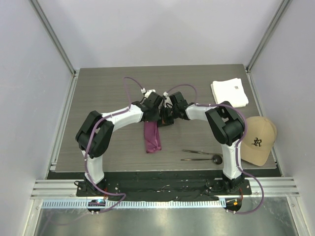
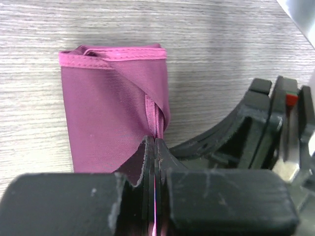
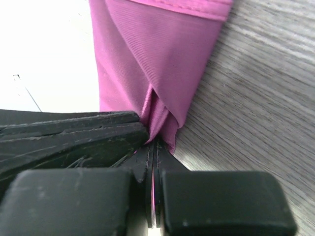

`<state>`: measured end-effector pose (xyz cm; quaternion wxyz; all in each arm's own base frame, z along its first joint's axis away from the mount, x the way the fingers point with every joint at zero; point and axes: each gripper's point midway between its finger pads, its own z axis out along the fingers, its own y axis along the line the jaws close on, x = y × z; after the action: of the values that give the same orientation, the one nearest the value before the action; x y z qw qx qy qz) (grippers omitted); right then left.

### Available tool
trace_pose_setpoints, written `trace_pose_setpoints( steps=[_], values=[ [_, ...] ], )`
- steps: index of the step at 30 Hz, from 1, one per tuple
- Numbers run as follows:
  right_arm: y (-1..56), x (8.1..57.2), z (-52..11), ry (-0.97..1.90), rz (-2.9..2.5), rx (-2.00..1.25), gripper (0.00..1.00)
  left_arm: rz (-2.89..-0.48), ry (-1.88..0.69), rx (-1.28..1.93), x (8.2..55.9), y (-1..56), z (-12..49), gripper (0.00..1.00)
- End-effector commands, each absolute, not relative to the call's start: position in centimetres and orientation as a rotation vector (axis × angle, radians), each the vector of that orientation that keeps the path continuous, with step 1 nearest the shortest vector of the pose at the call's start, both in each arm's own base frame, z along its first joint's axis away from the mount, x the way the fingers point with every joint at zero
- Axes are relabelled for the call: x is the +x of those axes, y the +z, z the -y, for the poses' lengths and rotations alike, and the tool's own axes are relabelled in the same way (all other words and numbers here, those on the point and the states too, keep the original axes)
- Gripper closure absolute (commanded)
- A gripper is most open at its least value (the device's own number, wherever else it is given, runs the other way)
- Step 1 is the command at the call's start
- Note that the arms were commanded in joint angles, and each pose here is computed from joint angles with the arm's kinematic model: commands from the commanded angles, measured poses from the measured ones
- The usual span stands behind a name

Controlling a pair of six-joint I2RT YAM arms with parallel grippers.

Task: Fold the napkin into a case and place the utensils inside
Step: Smooth out the smaller rectangle-folded napkin at the center of the board, then pick up the smaller rectangle-folded napkin from the center of the board.

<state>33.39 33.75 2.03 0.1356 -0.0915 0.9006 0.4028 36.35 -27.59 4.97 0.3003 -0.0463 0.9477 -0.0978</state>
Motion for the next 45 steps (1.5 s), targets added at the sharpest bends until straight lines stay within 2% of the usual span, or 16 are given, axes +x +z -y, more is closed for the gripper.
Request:
trace_pose_setpoints(
  steps=[1,11,17,18,21,22,24,25,30,31,32,34,39,45],
  values=[
    [0.2,32.9,-33.1,1.081,-2.659,-0.248,0.99,-2.509,-0.301,-0.137,37.6,4.5,28.9,1.00],
    [4.3,31.6,-30.7,1.011,-2.620,-0.205,0.98,-2.471,-0.291,-0.142,37.9,4.7,28.6,1.00],
    [4.6,31.4,-28.8,0.989,-2.617,-0.170,0.98,-2.470,-0.353,-0.130,37.2,4.8,28.9,1.00],
    [4.7,31.5,-28.7,0.985,-2.615,-0.165,0.98,-2.460,-0.362,-0.125,37.2,5.1,28.9,0.98],
    [4.6,31.6,-28.6,0.983,-2.614,-0.167,0.98,-2.419,-0.403,-0.101,36.9,7.3,28.8,0.79],
    [4.4,31.7,-28.5,0.983,-2.614,-0.166,0.98,-2.409,-0.408,-0.093,36.8,7.9,28.7,0.68],
    [4.2,31.7,-28.3,0.987,-2.618,-0.157,0.98,-2.374,-0.424,-0.070,36.5,10.2,28.3,0.62],
    [4.4,31.9,-28.4,1.000,-2.605,-0.157,0.98,-2.367,-0.428,-0.062,36.3,10.8,28.2,0.56],
    [4.9,32.4,-28.0,1.030,-2.585,-0.132,0.95,-2.340,-0.476,-0.004,35.7,14.0,28.4,0.49],
    [5.1,32.4,-27.9,1.040,-2.580,-0.134,0.94,-2.359,-0.460,0.023,35.4,14.2,28.5,0.35],
    [5.5,32.6,-27.5,1.045,-2.569,-0.124,0.94,-2.377,-0.426,0.047,35.1,13.9,28.4,0.26],
    [6.0,32.6,-26.9,1.048,-2.557,-0.110,0.93,-2.427,-0.268,0.117,34.5,12.6,28.1,0.18],
    [7.3,32.4,-24.3,1.058,-2.522,-0.055,0.92,-2.428,0.050,0.247,33.6,11.5,28.3,0.16],
    [7.5,30.4,-21.2,1.045,-2.516,-0.011,0.91,-2.491,0.182,0.278,33.2,8.9,29.5,0.18]
  ],
)
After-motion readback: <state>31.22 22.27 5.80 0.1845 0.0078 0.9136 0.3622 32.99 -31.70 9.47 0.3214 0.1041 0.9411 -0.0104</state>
